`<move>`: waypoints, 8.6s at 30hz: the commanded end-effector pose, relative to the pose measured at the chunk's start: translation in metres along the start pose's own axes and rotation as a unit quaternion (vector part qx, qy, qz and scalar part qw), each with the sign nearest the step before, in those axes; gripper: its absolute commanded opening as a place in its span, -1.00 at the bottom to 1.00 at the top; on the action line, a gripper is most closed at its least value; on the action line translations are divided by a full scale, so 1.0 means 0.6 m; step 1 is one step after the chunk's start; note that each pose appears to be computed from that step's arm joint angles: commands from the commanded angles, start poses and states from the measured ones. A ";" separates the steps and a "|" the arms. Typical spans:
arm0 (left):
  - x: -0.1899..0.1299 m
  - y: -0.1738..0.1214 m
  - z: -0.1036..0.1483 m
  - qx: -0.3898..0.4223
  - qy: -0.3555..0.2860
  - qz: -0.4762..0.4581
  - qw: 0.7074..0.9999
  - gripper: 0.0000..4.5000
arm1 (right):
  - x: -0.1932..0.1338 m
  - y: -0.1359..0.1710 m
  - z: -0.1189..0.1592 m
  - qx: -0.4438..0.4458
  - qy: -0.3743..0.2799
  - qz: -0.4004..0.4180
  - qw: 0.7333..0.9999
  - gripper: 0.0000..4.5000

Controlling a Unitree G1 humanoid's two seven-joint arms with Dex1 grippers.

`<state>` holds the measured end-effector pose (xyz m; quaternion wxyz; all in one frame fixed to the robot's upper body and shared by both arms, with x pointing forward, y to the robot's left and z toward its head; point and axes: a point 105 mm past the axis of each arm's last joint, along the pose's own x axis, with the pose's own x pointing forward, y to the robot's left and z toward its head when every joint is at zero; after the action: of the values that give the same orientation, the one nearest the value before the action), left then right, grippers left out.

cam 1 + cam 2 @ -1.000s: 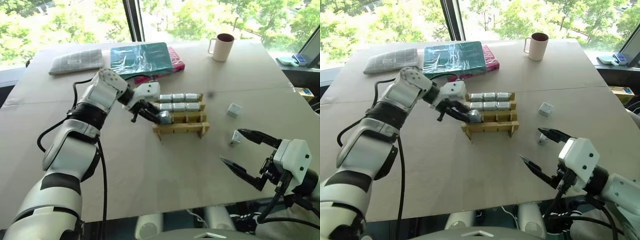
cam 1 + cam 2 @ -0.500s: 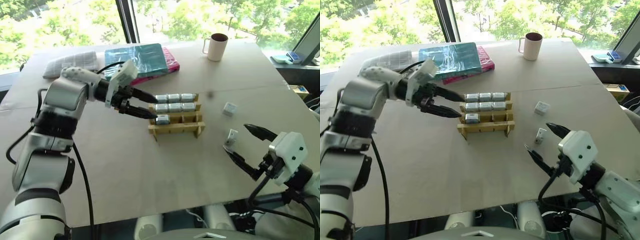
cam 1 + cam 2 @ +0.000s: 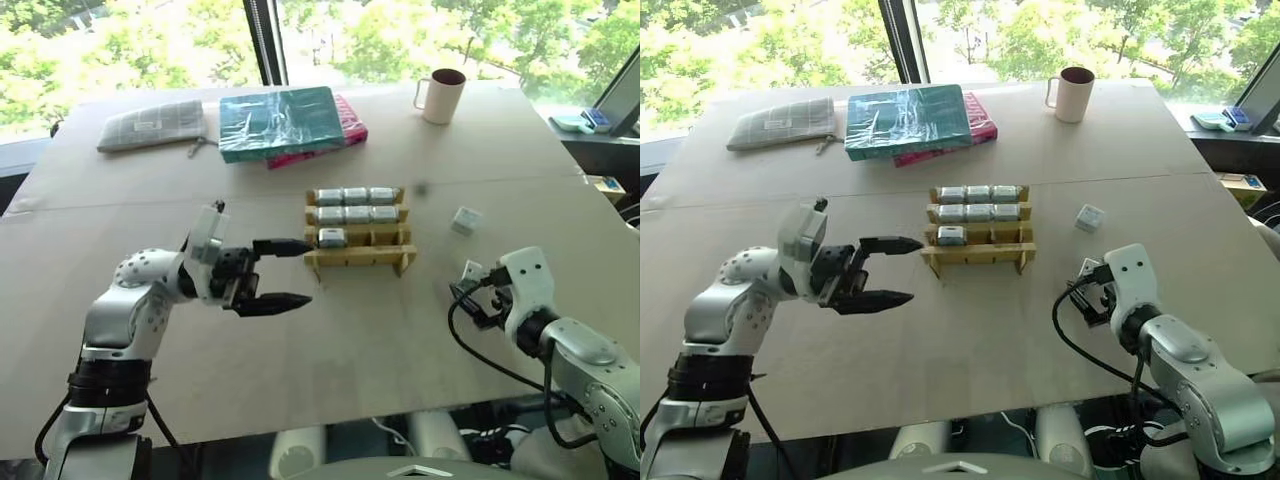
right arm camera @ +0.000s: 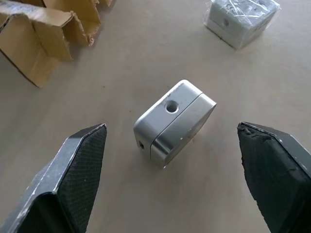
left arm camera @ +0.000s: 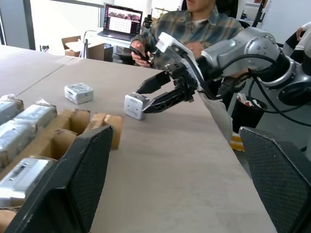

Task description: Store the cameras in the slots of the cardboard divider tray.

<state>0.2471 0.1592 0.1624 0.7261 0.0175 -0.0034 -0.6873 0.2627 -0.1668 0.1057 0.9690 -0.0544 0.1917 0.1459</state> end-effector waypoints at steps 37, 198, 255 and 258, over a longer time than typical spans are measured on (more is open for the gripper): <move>-0.034 -0.094 0.030 -0.011 -0.042 0.303 0.952 1.00 | 0.113 0.145 0.177 -0.362 -0.165 0.406 0.823 -0.66; 0.166 0.078 0.093 -0.286 -0.085 0.062 0.952 0.22 | -0.002 0.195 0.215 -0.448 -0.327 0.295 0.778 -0.10; 0.156 0.131 0.115 -0.129 -0.044 0.129 0.982 -0.62 | -0.021 0.066 0.197 -0.358 -0.266 0.172 0.878 0.96; 0.152 0.141 0.115 -0.092 -0.036 0.146 0.984 -0.62 | -0.037 0.049 0.179 -0.336 -0.251 0.147 0.896 0.96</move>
<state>0.3338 0.0710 0.2184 0.8146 -0.1021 0.0685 -0.5668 0.2814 -0.1247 0.1952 0.8735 -0.3059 -0.0838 0.3692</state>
